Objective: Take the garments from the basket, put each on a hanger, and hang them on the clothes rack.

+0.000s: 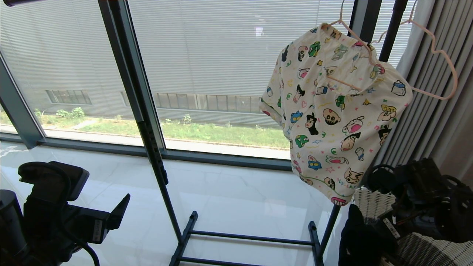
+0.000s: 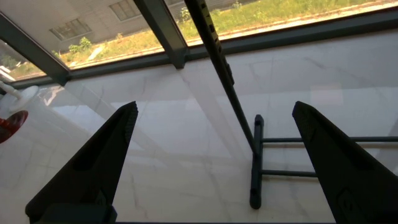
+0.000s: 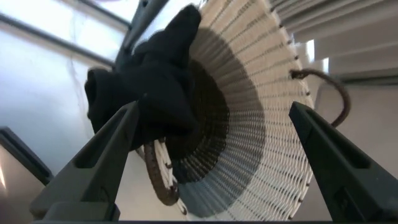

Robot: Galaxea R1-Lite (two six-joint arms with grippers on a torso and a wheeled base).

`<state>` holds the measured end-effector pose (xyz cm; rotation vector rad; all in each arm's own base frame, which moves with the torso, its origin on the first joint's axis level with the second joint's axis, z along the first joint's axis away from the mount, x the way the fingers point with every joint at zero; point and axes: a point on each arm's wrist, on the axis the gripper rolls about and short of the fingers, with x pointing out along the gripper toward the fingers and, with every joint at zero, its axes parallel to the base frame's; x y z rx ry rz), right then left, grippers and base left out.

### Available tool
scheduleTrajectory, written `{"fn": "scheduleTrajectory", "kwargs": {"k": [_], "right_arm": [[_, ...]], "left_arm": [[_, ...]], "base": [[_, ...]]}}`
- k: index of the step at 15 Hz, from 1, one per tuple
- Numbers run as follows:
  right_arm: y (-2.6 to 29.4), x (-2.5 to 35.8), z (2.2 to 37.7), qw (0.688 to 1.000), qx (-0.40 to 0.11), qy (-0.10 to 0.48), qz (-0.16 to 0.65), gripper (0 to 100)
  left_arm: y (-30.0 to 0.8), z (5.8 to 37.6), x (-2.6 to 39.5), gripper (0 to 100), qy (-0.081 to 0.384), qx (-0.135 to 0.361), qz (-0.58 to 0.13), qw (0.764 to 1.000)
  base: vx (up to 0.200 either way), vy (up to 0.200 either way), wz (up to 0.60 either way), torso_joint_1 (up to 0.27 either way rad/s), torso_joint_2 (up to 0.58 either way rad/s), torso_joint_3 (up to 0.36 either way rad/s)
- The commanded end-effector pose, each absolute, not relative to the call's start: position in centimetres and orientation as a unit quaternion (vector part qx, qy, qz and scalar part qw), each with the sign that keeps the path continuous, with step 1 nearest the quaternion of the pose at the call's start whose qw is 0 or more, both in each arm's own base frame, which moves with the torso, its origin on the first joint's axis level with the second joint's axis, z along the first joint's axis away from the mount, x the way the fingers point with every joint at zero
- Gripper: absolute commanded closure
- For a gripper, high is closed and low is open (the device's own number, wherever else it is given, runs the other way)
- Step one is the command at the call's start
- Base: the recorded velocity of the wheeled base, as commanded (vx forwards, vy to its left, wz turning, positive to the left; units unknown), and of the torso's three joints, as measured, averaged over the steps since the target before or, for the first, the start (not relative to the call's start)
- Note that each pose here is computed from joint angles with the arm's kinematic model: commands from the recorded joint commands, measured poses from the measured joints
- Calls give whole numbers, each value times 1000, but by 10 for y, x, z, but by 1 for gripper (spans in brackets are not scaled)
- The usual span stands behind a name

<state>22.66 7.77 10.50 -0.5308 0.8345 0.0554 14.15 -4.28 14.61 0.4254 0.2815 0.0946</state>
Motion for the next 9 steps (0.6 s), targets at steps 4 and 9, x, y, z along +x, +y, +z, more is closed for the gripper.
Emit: {"fn": "scheduleTrajectory", "kwargs": {"k": [4, 9], "right_arm": [[94, 242, 54, 845, -283, 450, 45, 0], [105, 252, 42, 854, -284, 434, 53, 0]], "left_arm": [[-42, 142, 138, 0, 145, 214, 57, 964], [-42, 134, 133, 0, 157, 222, 45, 961]], "base": [[0, 0, 0, 0, 0, 0], [0, 0, 0, 0, 0, 0]]}}
